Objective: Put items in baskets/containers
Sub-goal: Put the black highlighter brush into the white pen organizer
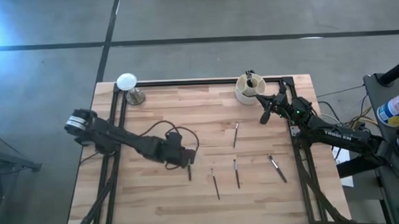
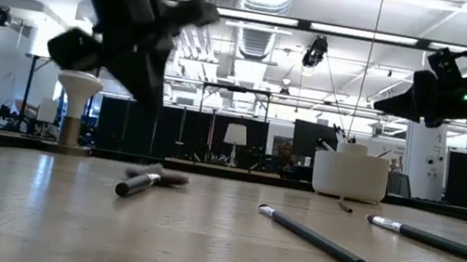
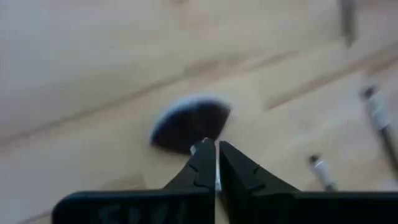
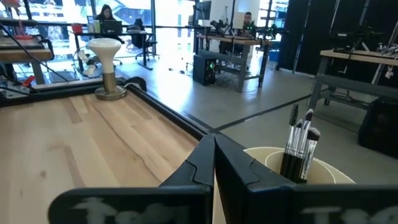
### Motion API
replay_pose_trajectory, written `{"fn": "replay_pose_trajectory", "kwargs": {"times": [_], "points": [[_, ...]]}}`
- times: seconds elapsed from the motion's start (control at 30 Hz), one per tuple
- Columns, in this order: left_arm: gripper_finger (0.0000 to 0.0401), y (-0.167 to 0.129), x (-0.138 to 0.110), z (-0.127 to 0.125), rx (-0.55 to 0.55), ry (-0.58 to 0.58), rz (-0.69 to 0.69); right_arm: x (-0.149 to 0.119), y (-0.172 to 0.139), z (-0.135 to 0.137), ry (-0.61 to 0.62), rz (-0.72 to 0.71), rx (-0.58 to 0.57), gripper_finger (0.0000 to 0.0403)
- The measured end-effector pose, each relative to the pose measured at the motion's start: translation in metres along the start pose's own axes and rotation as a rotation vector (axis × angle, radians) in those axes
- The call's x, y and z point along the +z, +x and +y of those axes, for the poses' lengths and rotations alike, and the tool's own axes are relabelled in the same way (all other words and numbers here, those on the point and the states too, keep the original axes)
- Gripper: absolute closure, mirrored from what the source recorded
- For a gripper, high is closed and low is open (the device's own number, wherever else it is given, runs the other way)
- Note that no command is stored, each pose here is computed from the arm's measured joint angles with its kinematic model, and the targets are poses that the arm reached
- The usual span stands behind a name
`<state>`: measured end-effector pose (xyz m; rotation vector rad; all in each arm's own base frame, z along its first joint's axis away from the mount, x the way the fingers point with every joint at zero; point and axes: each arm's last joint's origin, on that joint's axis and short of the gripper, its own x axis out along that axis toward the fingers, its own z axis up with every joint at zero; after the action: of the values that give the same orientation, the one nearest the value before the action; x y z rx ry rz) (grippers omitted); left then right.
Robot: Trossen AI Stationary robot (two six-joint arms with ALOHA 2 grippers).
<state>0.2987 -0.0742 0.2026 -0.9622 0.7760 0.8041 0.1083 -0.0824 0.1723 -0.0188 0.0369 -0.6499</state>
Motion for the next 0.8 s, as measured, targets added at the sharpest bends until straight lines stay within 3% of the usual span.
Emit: {"fn": "replay_pose_trajectory", "kwargs": {"times": [0.1, 0.37, 0.5, 0.67, 0.8], "points": [[0.0358, 0.016, 0.000, 0.006, 0.034, 0.045, 0.063, 0.000, 0.000, 0.000, 0.002, -0.004, -0.001, 0.0394], [0.0281, 0.023, 0.017, 0.010, 0.059, 0.133, 0.032, 0.001, 0.000, 0.000, 0.008, -0.006, -0.001, 0.0394], [0.0267, 0.038, 0.026, 0.014, 0.041, 0.122, 0.016, 0.001, 0.000, 0.000, 0.011, -0.006, 0.000, 0.0394], [0.0266, 0.052, 0.025, 0.011, -0.089, 0.146, 0.046, 0.001, 0.000, 0.000, 0.014, -0.006, -0.001, 0.0394], [0.0266, 0.059, 0.018, 0.015, -0.058, 0.166, 0.099, 0.001, 0.000, 0.000, 0.014, -0.007, -0.001, 0.0394]]}}
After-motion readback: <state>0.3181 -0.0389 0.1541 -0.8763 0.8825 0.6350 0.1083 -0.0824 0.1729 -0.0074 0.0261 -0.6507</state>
